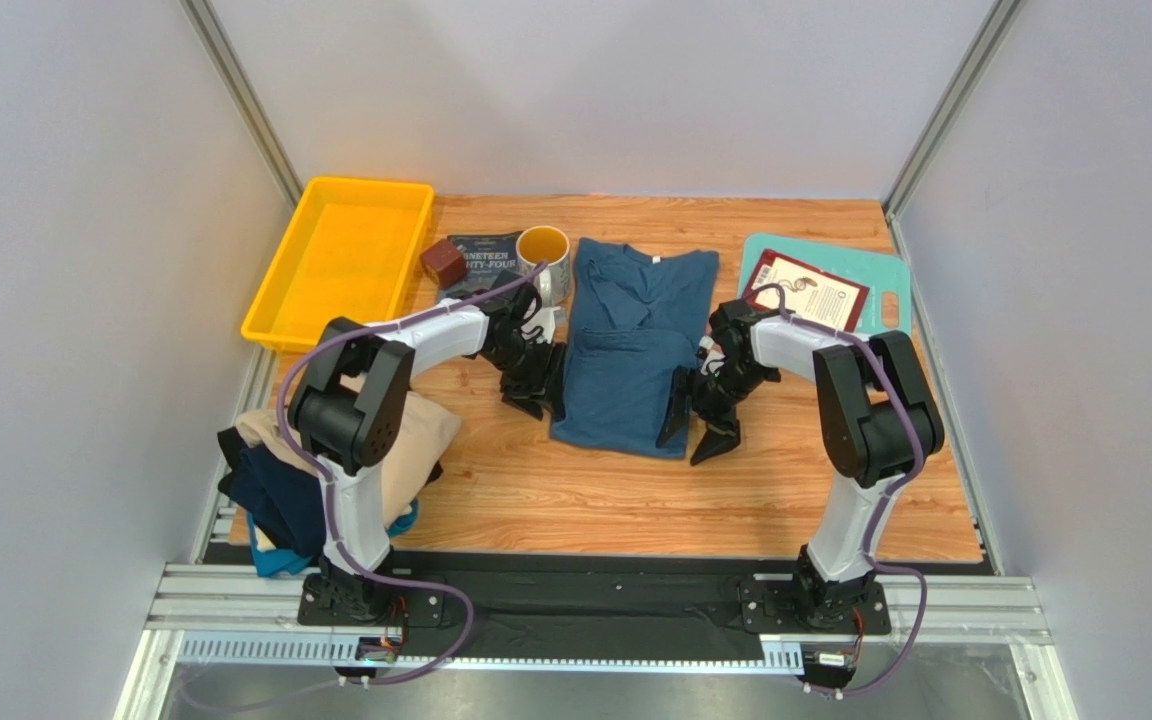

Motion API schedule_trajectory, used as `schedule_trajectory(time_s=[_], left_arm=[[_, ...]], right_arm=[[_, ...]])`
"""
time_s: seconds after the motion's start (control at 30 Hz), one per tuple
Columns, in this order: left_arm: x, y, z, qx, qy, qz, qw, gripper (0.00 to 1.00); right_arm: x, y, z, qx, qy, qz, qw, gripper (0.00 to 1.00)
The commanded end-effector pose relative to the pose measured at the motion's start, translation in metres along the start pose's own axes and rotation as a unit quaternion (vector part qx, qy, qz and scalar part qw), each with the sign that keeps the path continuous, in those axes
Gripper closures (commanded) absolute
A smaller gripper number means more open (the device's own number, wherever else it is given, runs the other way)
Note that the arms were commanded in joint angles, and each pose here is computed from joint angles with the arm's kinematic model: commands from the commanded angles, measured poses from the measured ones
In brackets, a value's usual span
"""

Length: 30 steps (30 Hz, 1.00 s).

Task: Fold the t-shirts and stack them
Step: Grab one side of the 2/3 rectangular tshirt with both arms

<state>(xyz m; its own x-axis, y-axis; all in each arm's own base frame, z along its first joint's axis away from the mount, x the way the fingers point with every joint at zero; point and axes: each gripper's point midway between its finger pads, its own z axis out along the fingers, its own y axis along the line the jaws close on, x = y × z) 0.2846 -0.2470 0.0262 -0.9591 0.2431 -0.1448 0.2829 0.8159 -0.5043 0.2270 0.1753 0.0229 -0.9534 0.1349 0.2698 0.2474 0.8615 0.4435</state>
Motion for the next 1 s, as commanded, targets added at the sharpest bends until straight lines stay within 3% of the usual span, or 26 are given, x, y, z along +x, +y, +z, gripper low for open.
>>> schedule_trajectory(time_s=[0.0, 0.13, 0.27, 0.57, 0.97], left_arm=[[0.0, 0.011, 0.001, -0.029, -0.006, 0.0, 1.0, 0.46], [-0.004, 0.015, -0.018, -0.041, -0.024, -0.008, 0.999, 0.48], [-0.013, 0.015, -0.028, 0.009, -0.049, -0.031, 0.998, 0.52], [-0.023, 0.009, -0.004, 0.073, -0.028, -0.069, 0.995, 0.53], [-0.012, 0.009, 0.011, 0.075, -0.009, -0.062, 0.995, 0.53]], right_arm=[[-0.026, -0.027, 0.025, 0.057, -0.039, -0.025, 0.997, 0.31], [-0.029, -0.026, 0.02, 0.063, -0.046, -0.025, 0.997, 0.31], [-0.031, -0.03, 0.022, 0.076, -0.039, -0.021, 0.996, 0.32], [-0.035, -0.032, 0.018, 0.091, -0.035, -0.024, 0.995, 0.32], [-0.038, -0.034, 0.021, 0.098, -0.033, -0.016, 0.994, 0.32]])
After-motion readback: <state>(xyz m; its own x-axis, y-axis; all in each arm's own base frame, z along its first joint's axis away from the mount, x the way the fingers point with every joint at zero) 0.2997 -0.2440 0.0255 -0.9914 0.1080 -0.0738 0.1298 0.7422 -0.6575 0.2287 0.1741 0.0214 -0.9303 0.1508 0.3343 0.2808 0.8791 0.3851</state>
